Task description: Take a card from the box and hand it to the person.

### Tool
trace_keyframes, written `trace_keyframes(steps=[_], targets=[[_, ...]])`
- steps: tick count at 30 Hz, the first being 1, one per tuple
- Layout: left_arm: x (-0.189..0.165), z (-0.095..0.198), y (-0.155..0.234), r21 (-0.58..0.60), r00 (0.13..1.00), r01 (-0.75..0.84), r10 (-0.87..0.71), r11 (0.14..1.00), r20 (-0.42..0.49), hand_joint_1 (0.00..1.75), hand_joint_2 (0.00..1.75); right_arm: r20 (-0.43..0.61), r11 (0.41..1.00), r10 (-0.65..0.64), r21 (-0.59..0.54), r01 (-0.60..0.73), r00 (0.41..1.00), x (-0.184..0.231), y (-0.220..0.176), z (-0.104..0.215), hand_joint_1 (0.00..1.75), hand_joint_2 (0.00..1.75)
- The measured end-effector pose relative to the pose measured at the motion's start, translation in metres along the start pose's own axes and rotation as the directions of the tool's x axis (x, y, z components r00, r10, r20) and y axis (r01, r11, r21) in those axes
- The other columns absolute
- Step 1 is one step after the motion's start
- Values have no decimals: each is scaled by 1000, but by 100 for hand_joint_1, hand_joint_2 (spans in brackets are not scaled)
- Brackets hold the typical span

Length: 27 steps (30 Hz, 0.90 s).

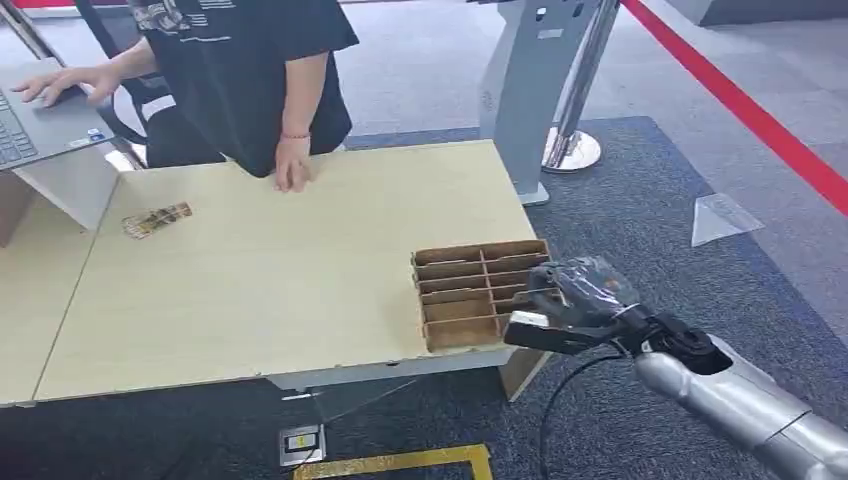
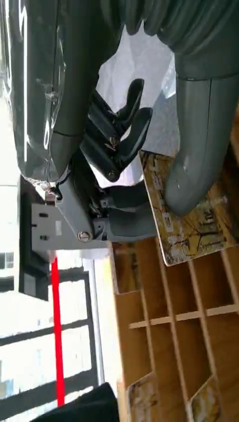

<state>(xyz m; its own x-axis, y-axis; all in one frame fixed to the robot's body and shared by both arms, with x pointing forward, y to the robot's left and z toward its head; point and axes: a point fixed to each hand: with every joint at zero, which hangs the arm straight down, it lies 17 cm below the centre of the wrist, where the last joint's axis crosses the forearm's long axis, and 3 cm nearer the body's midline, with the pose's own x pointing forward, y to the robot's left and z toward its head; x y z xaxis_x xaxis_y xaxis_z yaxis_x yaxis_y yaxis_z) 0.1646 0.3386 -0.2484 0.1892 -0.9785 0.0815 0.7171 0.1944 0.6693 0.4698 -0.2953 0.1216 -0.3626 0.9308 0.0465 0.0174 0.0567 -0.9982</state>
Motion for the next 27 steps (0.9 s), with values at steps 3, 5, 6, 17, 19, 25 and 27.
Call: trace_keyframes(steps=[3,5,6,17,19,25,27], targets=[[0,0,0,0,1000,2,-2,1000,6,0,175,10,1000,25,-8,-25,1000,-2,-17,-3,175,175],[0,0,0,0,1000,5,-5,1000,8,0,175,19,999,42,-21,-41,999,-2,-29,-3,175,175],[0,0,0,1,1000,5,-5,1000,8,0,175,23,998,50,-31,-50,998,-2,-37,-4,175,175],[0,0,0,1,1000,13,-13,1000,22,0,175,55,983,121,-148,-112,991,3,-104,-14,175,175],[0,0,0,1,1000,13,-13,1000,22,0,175,55,983,121,-148,-112,991,3,-104,-14,175,175],[0,0,0,0,1000,7,-7,1000,20,0,175,96,962,154,-243,-127,983,15,-146,-24,175,175],[0,0,1,1,1000,6,-6,1000,19,0,175,95,949,173,-283,-140,980,17,-157,-27,175,175]])
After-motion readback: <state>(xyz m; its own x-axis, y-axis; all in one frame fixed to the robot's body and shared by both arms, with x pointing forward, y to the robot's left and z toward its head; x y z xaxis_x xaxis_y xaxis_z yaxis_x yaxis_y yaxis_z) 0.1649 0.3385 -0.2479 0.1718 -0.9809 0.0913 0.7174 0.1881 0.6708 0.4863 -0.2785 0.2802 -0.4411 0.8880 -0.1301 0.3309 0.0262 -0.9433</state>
